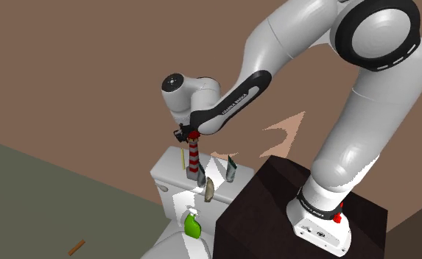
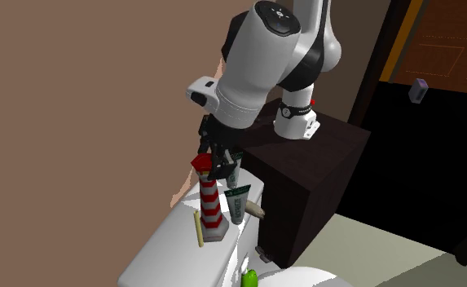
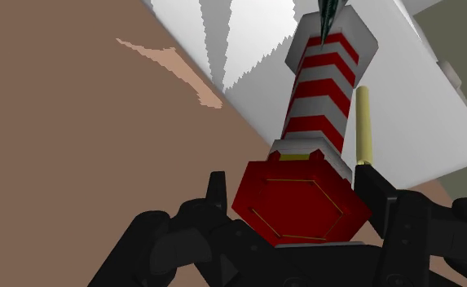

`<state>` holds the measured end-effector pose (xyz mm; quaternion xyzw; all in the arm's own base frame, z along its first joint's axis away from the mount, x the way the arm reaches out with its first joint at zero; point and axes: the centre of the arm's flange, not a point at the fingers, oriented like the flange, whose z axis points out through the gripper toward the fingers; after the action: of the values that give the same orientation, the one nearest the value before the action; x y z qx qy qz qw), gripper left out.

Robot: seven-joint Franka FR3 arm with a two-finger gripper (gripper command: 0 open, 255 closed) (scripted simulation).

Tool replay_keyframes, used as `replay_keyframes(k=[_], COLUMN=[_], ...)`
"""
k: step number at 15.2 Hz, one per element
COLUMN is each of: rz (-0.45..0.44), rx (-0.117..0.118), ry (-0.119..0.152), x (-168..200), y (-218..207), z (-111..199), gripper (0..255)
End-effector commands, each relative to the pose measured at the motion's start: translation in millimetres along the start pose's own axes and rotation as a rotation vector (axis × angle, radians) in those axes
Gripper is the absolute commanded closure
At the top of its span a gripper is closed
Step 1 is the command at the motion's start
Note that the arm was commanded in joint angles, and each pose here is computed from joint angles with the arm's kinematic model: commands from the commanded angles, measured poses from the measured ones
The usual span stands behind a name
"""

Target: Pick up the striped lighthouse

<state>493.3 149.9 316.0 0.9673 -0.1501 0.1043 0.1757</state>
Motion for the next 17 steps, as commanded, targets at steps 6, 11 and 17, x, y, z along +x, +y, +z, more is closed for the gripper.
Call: replay_keyframes(k=[6, 11, 17], rz=[-0.001, -0.001, -0.001], rx=[0.001, 0.001, 0.001], ry=[-0.001, -0.001, -0.001], x=[7, 13, 20], y=[7, 15, 23], z=[-24, -48, -73], gripper=[255, 255, 255])
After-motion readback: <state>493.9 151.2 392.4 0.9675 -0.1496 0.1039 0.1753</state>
